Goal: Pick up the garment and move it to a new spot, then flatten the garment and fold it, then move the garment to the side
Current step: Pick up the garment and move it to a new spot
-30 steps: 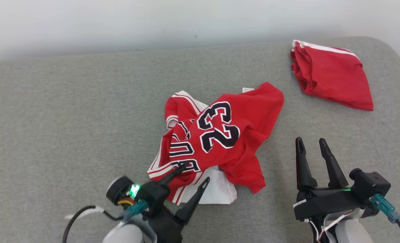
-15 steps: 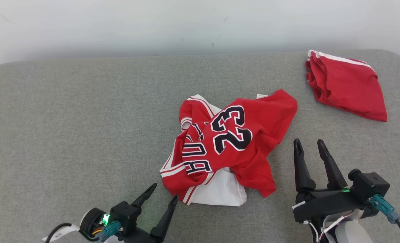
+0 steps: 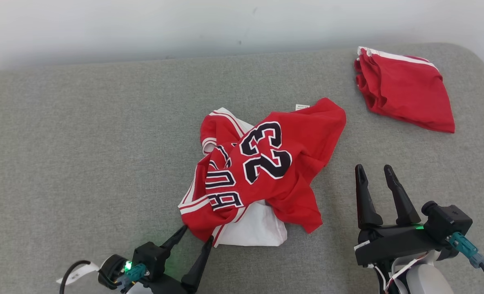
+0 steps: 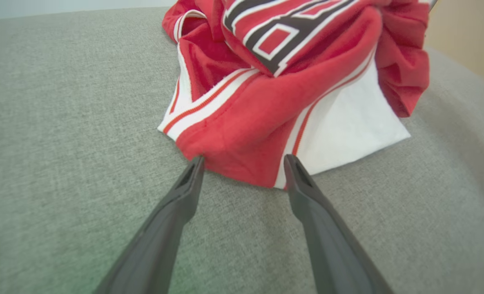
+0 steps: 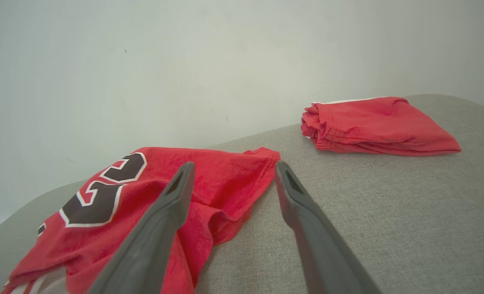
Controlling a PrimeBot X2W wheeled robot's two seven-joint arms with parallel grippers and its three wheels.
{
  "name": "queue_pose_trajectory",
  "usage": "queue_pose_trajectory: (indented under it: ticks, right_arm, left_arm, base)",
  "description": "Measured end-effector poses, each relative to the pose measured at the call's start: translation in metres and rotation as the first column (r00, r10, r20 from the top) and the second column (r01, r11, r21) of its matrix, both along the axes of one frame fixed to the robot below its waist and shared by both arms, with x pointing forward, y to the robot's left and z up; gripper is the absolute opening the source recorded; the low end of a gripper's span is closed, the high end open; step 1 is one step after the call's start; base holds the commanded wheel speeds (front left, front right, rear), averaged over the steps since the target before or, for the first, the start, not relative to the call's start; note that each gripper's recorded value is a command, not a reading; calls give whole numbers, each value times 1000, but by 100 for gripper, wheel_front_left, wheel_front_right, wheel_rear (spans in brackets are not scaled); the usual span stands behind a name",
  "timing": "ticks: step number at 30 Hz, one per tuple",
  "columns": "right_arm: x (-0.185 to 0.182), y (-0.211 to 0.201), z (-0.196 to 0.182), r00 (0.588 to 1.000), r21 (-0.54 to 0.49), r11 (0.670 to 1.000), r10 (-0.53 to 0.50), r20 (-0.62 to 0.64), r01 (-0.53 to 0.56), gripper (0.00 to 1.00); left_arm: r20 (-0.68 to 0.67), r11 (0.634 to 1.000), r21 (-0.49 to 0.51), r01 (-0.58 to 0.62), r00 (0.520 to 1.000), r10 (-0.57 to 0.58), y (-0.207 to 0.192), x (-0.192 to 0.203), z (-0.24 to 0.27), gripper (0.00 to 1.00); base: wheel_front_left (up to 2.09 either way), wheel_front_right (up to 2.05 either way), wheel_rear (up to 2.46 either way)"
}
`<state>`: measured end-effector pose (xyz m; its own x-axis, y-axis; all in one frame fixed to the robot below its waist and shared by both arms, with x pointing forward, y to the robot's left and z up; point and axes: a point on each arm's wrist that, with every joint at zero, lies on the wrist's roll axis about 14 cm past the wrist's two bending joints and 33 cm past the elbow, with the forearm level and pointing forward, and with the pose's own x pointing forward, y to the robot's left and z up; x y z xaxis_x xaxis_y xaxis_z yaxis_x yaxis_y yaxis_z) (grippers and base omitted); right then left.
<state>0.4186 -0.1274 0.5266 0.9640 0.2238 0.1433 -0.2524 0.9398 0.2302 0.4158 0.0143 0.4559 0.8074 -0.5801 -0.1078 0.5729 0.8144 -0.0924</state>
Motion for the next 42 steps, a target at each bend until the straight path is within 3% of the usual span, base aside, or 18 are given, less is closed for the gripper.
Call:
queue_pose_trajectory:
  ticks: [3, 4, 5, 7, 19, 33, 42]
  right_arm:
    - [0, -2, -1, 1000, -1, 1000, -6, -3, 6, 100]
    - [0, -3, -2, 1000, -2, 1000, -8, -5, 8, 100]
    - [0, -4, -2, 1000, -2, 1000, -10, -6, 10, 100]
    - [0, -5, -3, 1000, -2, 1000, -13, -6, 13, 100]
    - [-2, 0, -4, 1000, 3, 1000, -2, -9, 2, 100]
    - [-1, 42, 5, 994, 21, 994, 110, 16, -110, 100]
    - [-4, 33, 3, 996, 10, 996, 92, 7, -92, 100]
  left_arm:
    - [-6, 1000, -6, 9, 1000, -9, -4, 1, -1, 100]
    - [-8, 1000, -7, 10, 1000, -11, -5, 2, -2, 61]
    - [-10, 1000, -13, 17, 1000, -17, -8, 3, -1, 45]
    - [-13, 1000, -20, 20, 1000, -21, -11, 5, -1, 0]
    - [80, 997, -10, -80, 994, 80, 21, 16, 25, 0]
    - [181, 960, 152, -235, 961, 207, 115, 7, 50, 0]
    - [186, 927, 228, -297, 948, 258, 155, 17, 52, 0]
  base:
    - [0, 0, 0]
    - [0, 0, 0]
    - [0, 0, 0]
    - [0, 0, 0]
    - [0, 0, 0]
    - [0, 0, 0]
    - [0, 0, 0]
